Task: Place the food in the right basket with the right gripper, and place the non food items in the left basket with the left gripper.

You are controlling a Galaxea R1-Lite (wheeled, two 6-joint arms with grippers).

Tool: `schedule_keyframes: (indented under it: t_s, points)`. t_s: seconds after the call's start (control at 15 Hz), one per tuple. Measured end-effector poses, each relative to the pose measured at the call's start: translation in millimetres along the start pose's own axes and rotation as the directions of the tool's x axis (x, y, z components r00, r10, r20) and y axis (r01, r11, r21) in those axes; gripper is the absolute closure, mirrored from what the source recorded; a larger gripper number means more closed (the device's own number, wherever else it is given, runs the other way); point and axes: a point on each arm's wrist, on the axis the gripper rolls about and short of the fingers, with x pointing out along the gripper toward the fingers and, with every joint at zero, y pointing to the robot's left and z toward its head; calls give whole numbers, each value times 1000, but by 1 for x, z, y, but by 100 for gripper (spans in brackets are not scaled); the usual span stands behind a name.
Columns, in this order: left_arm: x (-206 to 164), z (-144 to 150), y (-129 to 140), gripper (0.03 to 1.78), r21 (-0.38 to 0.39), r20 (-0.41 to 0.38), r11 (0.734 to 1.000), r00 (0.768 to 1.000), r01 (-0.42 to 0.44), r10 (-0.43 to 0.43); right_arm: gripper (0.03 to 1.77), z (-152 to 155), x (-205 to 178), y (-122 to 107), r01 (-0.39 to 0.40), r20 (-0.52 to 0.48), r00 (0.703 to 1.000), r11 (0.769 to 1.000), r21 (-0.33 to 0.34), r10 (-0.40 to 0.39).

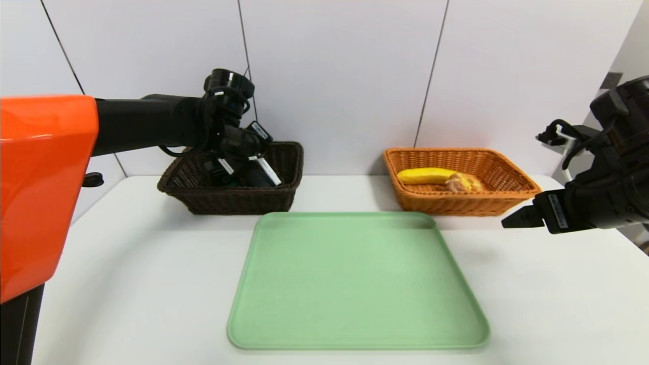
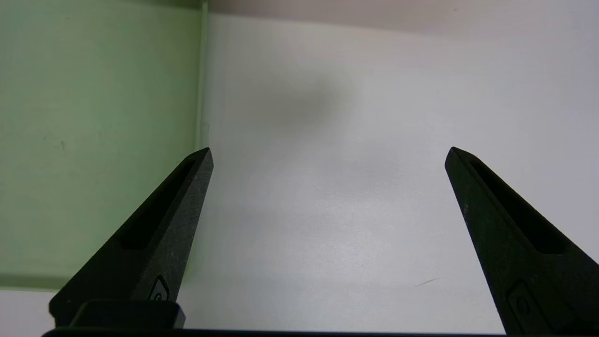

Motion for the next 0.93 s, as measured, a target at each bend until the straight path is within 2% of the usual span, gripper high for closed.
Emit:
schedule_keyframes:
  t_s: [0.2,0.47,0.6,0.67,0.73,0.8,0.87,0.93]
  points:
    - [1,0,0,90,2,0,1000,1000,1,-1,9,0,0,0,1,-2,1000,1000,1,-1]
    - [-8,2,-4,58,27,10,1000,1000,17,-17,9,0,0,0,1,-1,1000,1000,1,-1]
    - [-35,10,-15,47,94,33,994,997,61,-64,9,0,-1,0,1,5,1000,1000,1,-1]
    - [-52,13,-22,43,165,40,983,995,85,-93,9,1,-2,0,1,14,1000,1000,1,-1]
    - [-71,14,-28,39,269,46,957,991,106,-123,9,2,-3,0,-1,30,1000,1000,-1,1]
    - [-89,15,-31,36,374,52,920,987,119,-149,9,5,-5,0,-8,60,998,1000,0,8]
    - [-106,17,-32,33,475,55,870,982,131,-178,9,9,-7,0,-15,108,994,1000,3,14]
    - [-122,17,-30,30,574,44,805,977,147,-209,9,15,-9,1,-32,175,984,999,5,31]
